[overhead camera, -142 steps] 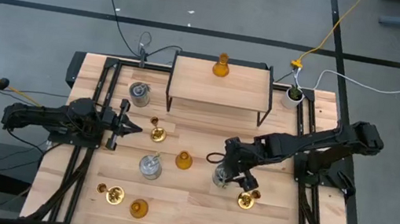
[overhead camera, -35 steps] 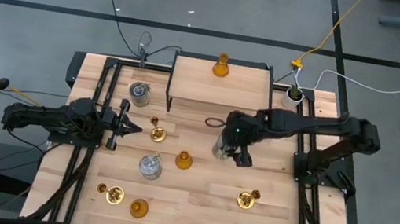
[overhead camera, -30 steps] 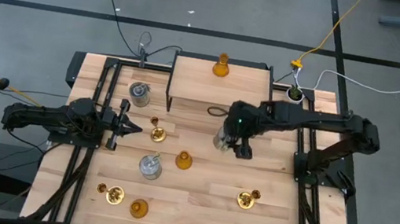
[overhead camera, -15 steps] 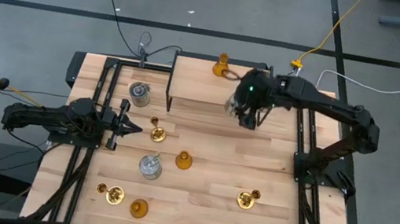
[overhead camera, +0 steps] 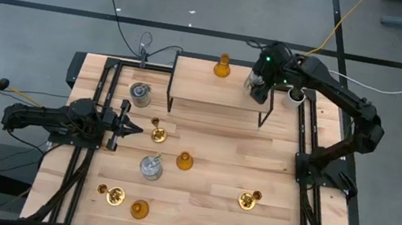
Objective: Pick & Place candle stick holders
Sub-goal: Put the bottom right scented candle on the shelf
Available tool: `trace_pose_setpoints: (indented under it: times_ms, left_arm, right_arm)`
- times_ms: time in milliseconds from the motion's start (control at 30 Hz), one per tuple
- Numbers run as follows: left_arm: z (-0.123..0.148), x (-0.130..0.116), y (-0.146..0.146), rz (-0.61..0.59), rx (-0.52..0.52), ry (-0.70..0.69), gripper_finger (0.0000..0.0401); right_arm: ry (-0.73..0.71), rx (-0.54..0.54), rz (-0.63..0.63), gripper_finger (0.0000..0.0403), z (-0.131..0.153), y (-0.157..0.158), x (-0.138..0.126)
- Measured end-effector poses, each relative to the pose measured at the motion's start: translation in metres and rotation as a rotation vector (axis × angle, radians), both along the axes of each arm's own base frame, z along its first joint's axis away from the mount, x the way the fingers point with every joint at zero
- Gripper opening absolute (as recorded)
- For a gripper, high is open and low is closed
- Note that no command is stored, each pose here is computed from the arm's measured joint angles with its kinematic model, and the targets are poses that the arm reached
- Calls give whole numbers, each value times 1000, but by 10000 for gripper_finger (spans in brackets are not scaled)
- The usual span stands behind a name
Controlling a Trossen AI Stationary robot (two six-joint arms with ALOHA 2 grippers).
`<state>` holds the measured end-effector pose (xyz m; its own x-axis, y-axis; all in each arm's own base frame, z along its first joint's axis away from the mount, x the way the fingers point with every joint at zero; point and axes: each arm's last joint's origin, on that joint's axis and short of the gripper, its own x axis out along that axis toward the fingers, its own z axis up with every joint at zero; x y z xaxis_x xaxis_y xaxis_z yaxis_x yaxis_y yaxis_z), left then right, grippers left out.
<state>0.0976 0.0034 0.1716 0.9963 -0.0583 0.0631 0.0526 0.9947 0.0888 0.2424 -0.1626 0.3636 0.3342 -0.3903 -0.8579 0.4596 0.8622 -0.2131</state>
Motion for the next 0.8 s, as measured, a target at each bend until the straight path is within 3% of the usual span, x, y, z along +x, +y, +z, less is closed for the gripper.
trace_pose_setpoints:
  times_ms: [433, 800]
  left_arm:
    - [0, 0, 0, 0, 0, 0, 18]
    - [0, 0, 0, 0, 0, 0, 18]
  right_arm:
    - [2, 4, -95, 367, -17, -40, -1]
    - [-48, 75, -176, 367, -24, -63, -12]
